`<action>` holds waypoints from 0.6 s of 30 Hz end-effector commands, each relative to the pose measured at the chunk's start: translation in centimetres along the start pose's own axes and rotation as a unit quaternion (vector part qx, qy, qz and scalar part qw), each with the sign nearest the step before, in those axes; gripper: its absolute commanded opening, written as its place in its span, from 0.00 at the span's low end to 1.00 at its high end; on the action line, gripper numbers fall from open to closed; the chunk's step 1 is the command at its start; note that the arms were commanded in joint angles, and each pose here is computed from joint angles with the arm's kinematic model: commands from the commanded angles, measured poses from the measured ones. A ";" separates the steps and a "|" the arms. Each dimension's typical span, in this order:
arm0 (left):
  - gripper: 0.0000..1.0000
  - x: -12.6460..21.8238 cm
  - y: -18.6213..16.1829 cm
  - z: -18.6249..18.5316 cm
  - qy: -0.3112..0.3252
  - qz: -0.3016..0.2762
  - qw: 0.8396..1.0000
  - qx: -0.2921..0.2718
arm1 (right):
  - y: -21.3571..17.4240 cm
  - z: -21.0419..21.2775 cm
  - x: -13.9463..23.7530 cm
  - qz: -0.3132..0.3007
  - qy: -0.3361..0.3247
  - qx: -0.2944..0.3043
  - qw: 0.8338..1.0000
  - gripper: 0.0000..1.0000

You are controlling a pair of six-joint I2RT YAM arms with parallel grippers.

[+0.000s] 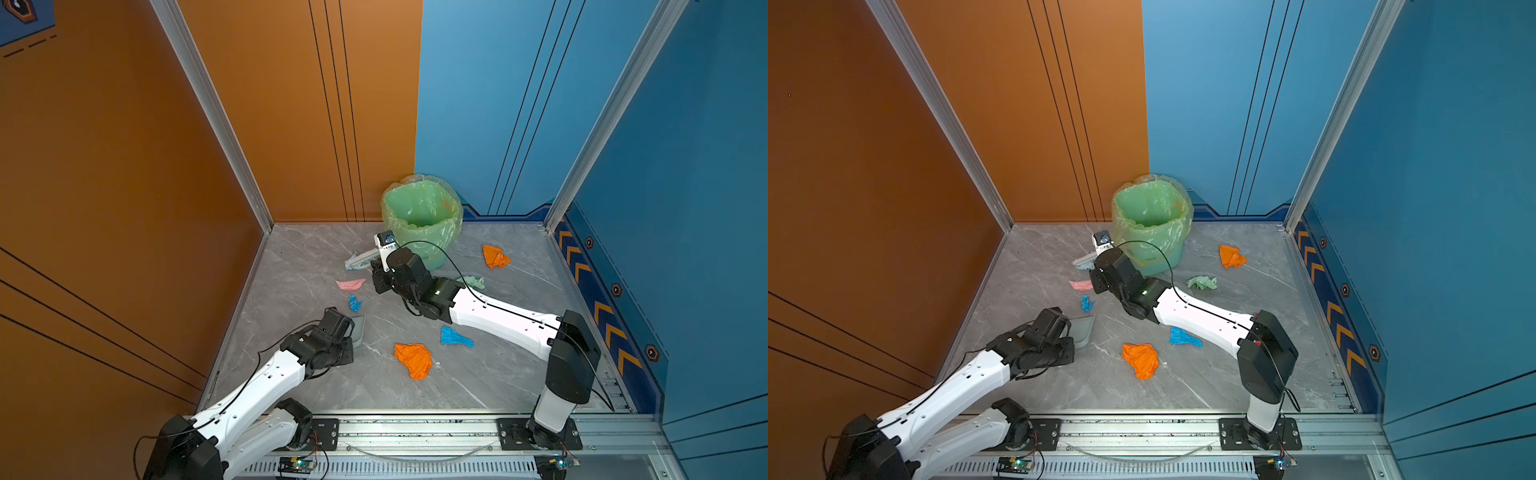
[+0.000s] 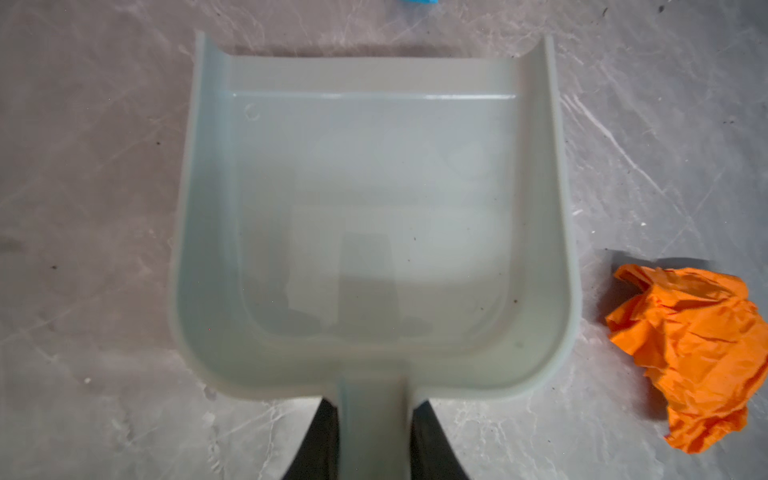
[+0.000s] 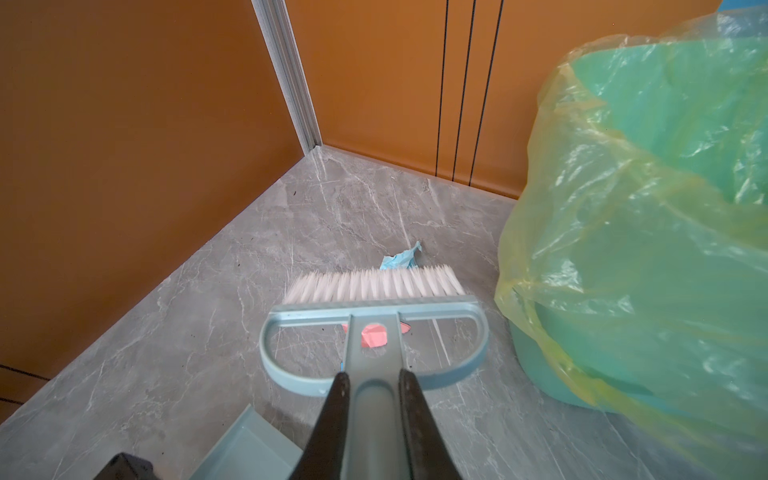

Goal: Sweep away the paper scraps from the table
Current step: 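Move the brush beside the bin toward the blue scrap with the right gripper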

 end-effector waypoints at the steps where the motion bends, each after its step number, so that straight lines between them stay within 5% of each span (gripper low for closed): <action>1: 0.10 -0.7 -0.2 -0.2 0.000 0.005 1.000 0.001 | 1.8 0.1 -0.8 -0.024 -0.004 -0.021 0.999 0.00; 18: 0.09 -2.2 -0.2 -0.6 0.027 0.008 0.999 -0.027 | -0.1 -3.3 -6.9 -0.010 -0.041 -0.051 0.998 0.00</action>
Point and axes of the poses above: each gripper's point midway between its finger pads, its own x axis back along the fingers, its own z axis along the line the jaws close on, y = z × x, the point moved 1 cm from there along x, back along the fingers, and after that the axes turned 13 degrees about x, right-handed, at the moved point
